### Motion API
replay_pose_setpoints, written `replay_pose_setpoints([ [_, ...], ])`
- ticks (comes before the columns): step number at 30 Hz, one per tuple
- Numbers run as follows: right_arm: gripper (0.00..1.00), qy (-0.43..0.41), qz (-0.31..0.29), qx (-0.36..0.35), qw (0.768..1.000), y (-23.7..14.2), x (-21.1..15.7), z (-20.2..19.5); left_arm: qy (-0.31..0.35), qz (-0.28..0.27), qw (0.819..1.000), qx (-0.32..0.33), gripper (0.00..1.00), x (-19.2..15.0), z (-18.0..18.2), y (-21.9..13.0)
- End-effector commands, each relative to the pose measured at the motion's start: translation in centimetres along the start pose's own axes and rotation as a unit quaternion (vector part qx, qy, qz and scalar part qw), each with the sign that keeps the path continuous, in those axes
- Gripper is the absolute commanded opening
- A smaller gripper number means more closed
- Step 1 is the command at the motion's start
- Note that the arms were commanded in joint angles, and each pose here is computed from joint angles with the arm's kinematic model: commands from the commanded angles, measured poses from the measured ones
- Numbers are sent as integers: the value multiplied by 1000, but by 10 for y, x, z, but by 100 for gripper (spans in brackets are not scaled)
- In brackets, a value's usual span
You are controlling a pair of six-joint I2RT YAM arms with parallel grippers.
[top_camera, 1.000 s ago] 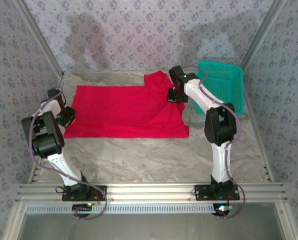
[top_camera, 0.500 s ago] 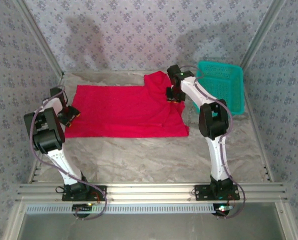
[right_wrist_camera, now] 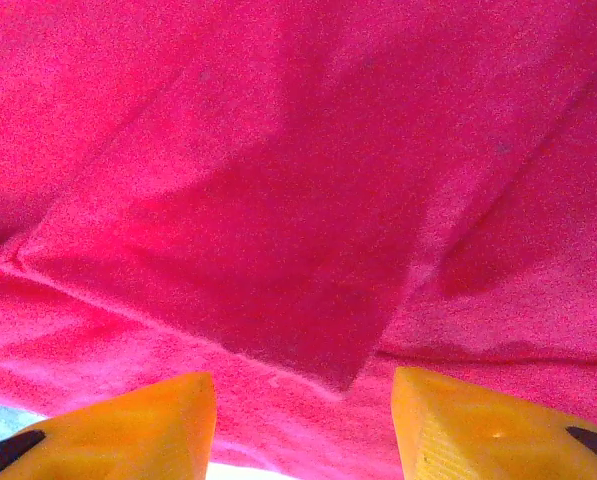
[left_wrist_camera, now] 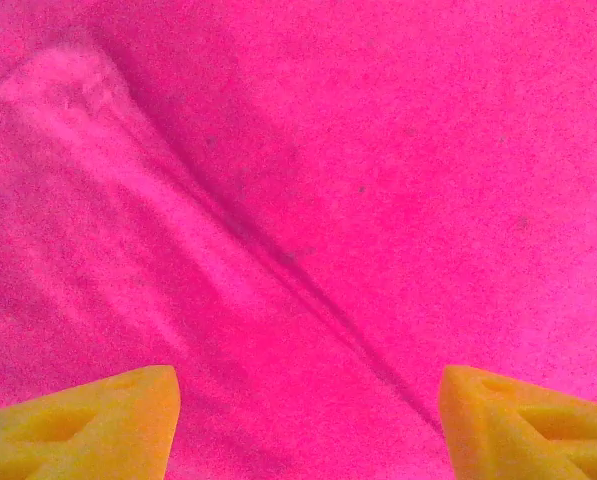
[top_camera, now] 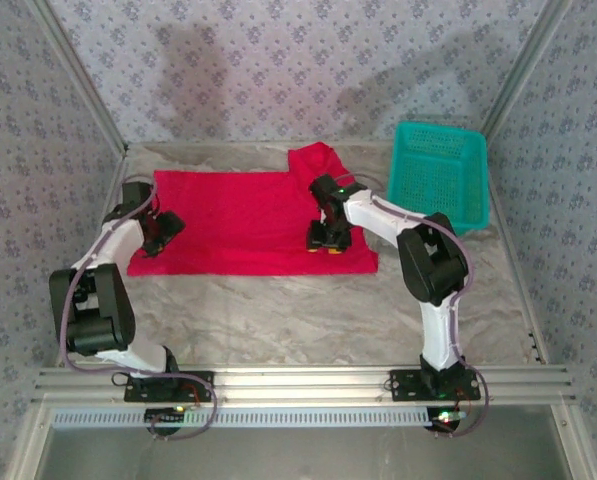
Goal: Fold the inside-out t-shirt
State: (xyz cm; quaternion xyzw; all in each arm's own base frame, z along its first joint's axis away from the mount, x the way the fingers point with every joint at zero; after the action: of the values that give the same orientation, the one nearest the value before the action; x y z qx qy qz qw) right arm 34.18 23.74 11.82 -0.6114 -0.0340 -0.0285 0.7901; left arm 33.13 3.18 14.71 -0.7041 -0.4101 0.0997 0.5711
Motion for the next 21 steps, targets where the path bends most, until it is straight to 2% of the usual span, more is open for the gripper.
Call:
replay_pose_setpoints([
  [1, 51, 31, -7, 15, 999, 4, 4, 2, -3, 14, 1000, 4, 68, -8, 5, 4],
  [3, 47, 29, -8, 15, 999, 6, 3, 2, -2, 11, 1000, 3, 68, -9, 6, 1],
  [8, 11, 42, -24, 13, 999, -1, 10, 7, 3, 3, 1000, 10, 68, -7, 7, -4],
  [10, 0, 37, -33, 14, 999, -8, 15, 11, 5, 2, 1000, 11, 68, -7, 7, -5],
  [15, 0, 29, -60, 21, 998, -26, 41, 28, 3, 1, 1000, 9, 67, -6, 6, -5],
  [19, 1, 7, -78, 21, 997, -15, 77, 46, 9, 3, 1000, 19, 67, -5, 7, -6],
  [21, 22, -1, -76, 22, 997, -4, 94, 53, 13, 2, 1000, 23, 67, -4, 7, -10],
])
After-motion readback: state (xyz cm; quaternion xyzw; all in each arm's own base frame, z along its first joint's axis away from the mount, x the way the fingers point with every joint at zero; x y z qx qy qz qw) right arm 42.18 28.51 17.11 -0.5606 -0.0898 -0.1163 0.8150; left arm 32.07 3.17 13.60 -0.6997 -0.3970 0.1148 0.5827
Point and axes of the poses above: each hand's point on the last joint's axis, 136 mm out from that joint toward the fingers, its own y axis out along the fingers, its own z axis along the line the jaws close on, x = y × z, the point moved 7 cm from there along -y, back along the fingers, and after that the axes turned 1 degree about y, right-handed, at the moved point
